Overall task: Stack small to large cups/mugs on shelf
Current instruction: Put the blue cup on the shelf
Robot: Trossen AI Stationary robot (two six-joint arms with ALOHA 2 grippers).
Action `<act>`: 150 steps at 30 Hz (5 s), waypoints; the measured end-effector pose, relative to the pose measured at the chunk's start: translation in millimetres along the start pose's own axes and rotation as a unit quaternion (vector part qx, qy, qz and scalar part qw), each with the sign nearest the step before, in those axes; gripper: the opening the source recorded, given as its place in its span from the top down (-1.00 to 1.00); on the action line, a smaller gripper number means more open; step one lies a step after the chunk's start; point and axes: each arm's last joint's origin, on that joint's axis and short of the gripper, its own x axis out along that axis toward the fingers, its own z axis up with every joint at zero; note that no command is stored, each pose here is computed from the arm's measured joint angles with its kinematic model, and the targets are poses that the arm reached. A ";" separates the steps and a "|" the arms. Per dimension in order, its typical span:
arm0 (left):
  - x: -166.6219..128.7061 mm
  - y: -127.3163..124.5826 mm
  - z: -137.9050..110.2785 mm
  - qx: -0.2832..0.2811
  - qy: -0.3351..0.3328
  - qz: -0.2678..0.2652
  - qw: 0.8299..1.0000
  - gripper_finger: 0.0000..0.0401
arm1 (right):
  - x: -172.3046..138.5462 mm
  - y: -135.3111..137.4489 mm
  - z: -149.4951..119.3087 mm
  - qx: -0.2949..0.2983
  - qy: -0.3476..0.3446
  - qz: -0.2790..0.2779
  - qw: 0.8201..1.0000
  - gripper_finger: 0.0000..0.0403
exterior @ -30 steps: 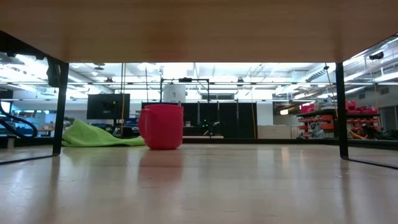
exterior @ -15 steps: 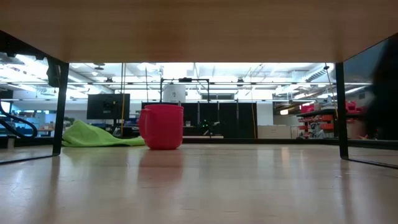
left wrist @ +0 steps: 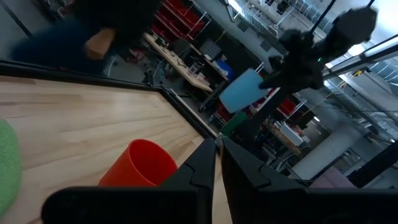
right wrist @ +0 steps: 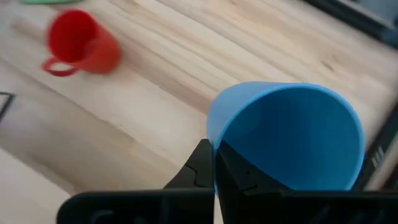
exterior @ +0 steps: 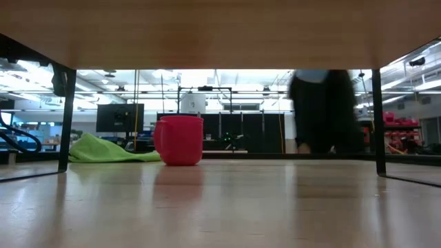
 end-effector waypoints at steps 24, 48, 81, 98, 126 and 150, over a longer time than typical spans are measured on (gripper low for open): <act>0.0 1.1 -1.3 0.007 0.005 0.004 1.000 0.86 | -26.3 125.0 -12.8 -0.212 -0.031 0.193 0.958 0.99; 0.0 0.3 -1.5 0.002 0.013 -0.007 1.000 0.84 | 14.4 119.6 7.5 -0.290 0.006 0.103 0.952 1.00; -0.1 -1.5 -3.2 0.017 0.039 -0.039 0.998 0.88 | 157.5 144.5 49.7 -0.190 0.127 0.019 0.973 0.99; -0.2 -1.2 -3.5 0.018 0.041 -0.038 0.998 0.88 | 172.7 146.4 53.8 -0.166 0.129 0.039 0.977 0.99; -0.2 -1.3 -3.4 0.018 0.041 -0.038 0.998 0.87 | 190.3 149.9 48.9 -0.150 0.134 0.049 0.978 0.65; -0.1 -1.0 -3.2 0.023 0.037 -0.034 0.998 0.86 | 188.4 148.8 43.3 -0.180 0.113 0.004 0.977 0.96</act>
